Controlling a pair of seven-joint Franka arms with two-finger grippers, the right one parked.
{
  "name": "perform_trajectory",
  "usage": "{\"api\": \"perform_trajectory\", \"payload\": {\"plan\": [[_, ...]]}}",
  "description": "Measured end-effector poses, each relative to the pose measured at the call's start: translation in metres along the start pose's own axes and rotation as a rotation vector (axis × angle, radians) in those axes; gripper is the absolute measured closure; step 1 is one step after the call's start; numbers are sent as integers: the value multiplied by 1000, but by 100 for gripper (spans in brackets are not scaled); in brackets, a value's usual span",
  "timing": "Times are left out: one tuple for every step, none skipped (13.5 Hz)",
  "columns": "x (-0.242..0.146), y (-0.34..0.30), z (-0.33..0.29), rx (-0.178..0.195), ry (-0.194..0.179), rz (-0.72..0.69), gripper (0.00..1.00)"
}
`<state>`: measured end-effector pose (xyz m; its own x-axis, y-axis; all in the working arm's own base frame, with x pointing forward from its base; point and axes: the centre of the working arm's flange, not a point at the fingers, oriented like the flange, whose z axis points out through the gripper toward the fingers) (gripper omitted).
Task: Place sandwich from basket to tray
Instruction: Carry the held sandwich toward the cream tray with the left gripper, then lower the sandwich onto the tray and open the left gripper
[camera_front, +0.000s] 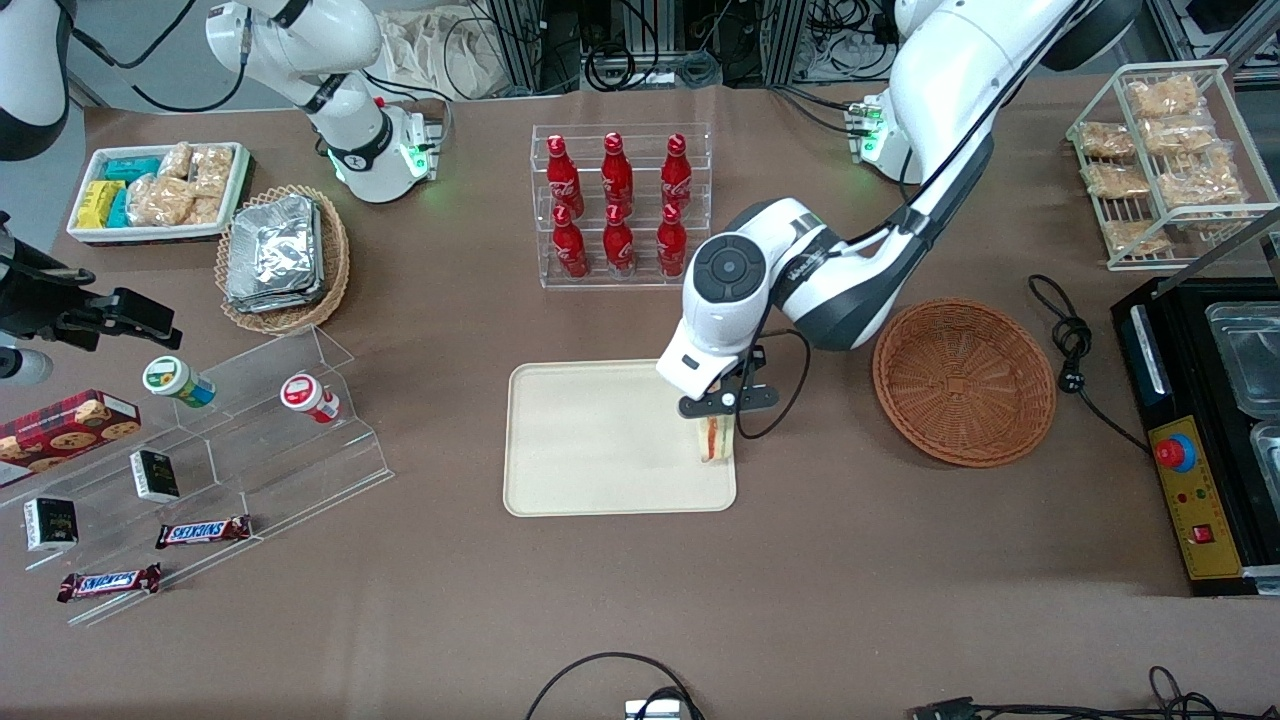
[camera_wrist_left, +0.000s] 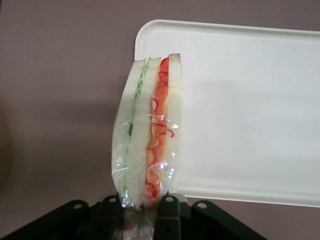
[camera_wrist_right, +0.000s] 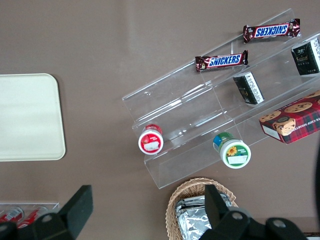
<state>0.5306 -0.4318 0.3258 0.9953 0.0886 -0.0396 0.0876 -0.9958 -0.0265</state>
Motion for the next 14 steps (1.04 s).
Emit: {"api": "perform_trajectory", "payload": {"plan": [[-1, 4, 8, 8, -1, 9, 76], [-1, 6, 16, 14, -8, 15, 76], [-2, 9, 25, 23, -12, 25, 76], [-4, 12, 35, 36, -13, 40, 76], [-7, 16, 45, 44, -16, 51, 74], [-9, 19, 54, 47, -19, 54, 74], [-10, 22, 61, 47, -21, 57, 74], [-10, 24, 66, 47, -22, 61, 74], [-11, 27, 71, 49, -25, 61, 74], [-12, 29, 75, 52, -21, 60, 74], [-13, 31, 78, 58, -12, 58, 73], [-14, 32, 83, 64, -8, 53, 73], [-14, 33, 87, 66, -9, 49, 72], [-13, 33, 89, 65, -10, 46, 68]]}}
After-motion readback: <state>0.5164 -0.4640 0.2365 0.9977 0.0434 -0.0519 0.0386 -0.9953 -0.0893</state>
